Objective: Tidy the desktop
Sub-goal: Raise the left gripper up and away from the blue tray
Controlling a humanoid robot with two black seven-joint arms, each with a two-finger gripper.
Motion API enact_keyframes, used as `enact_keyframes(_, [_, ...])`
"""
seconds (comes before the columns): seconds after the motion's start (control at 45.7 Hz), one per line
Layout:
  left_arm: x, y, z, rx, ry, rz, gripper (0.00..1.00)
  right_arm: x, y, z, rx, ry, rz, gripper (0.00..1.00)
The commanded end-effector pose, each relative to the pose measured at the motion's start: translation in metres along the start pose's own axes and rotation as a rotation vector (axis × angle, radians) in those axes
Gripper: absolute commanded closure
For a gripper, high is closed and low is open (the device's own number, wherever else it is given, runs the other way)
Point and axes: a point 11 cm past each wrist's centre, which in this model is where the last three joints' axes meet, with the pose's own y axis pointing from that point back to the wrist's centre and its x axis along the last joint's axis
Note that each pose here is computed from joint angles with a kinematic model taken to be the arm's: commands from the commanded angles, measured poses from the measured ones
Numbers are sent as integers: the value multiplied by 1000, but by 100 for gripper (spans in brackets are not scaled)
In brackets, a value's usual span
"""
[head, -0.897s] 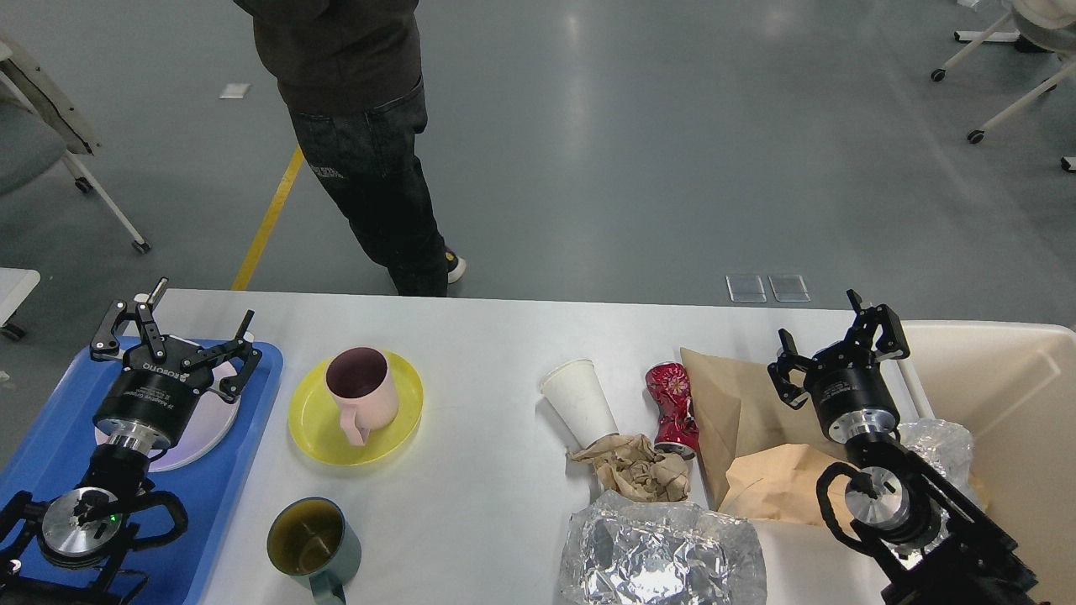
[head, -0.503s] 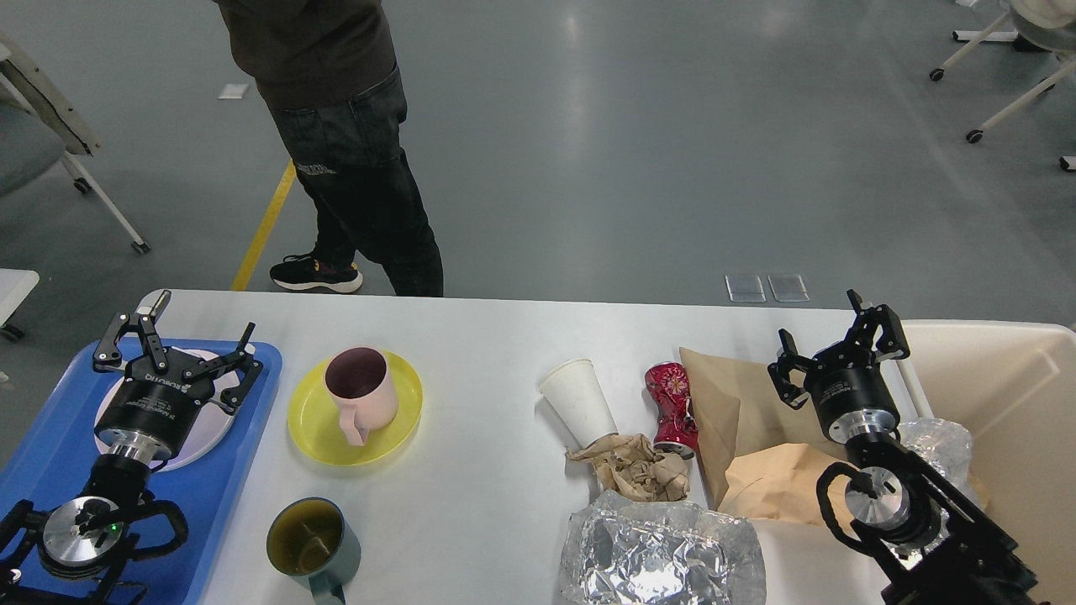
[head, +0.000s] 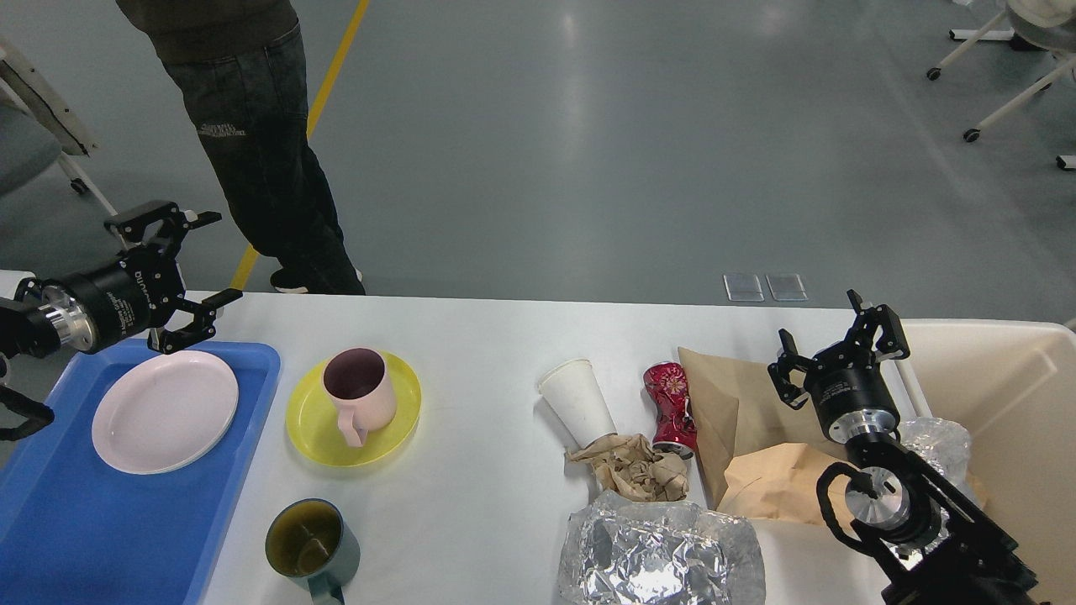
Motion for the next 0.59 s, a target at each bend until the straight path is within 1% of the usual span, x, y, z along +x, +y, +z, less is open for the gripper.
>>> enact_keyframes(0.0, [-4,-2,23,198,-253,-13,3,0,0,0,0,0,0,0])
enact_keyframes(0.066, [-6,-2,38,278,-379,-11,3,0,0,0,0,-1,-1,0])
enact_keyframes(0.109, [-12,-8,46,323,-454,-10,3,0,0,0,0,-1,-1,0])
enact_keyframes(0.241, [-45,-34,69,385,-614,-51,3,0,0,0,1,-1,0,0])
enact_keyframes(0.306, [-72,-46,93,376,-697,-95,3,0,0,0,0,-1,0,0])
enact_keyframes(0.35, [-86,-50,103,401,-766,-113,3,0,0,1,-2,-1,-2,0])
enact_keyframes(0.416, [-82,-43,99,532,-880,-95,3,0,0,0,0,0,-1,0])
enact_keyframes(0.459, [-85,-36,102,590,-936,-90,3,-1,0,0,1,0,-2,0])
enact_keyframes(0.525, [-123,-41,120,527,-970,-163,3,0,0,0,0,-1,0,0])
enact_keyframes(0.569, [-132,-38,123,530,-992,-181,3,0,0,0,1,-1,0,0])
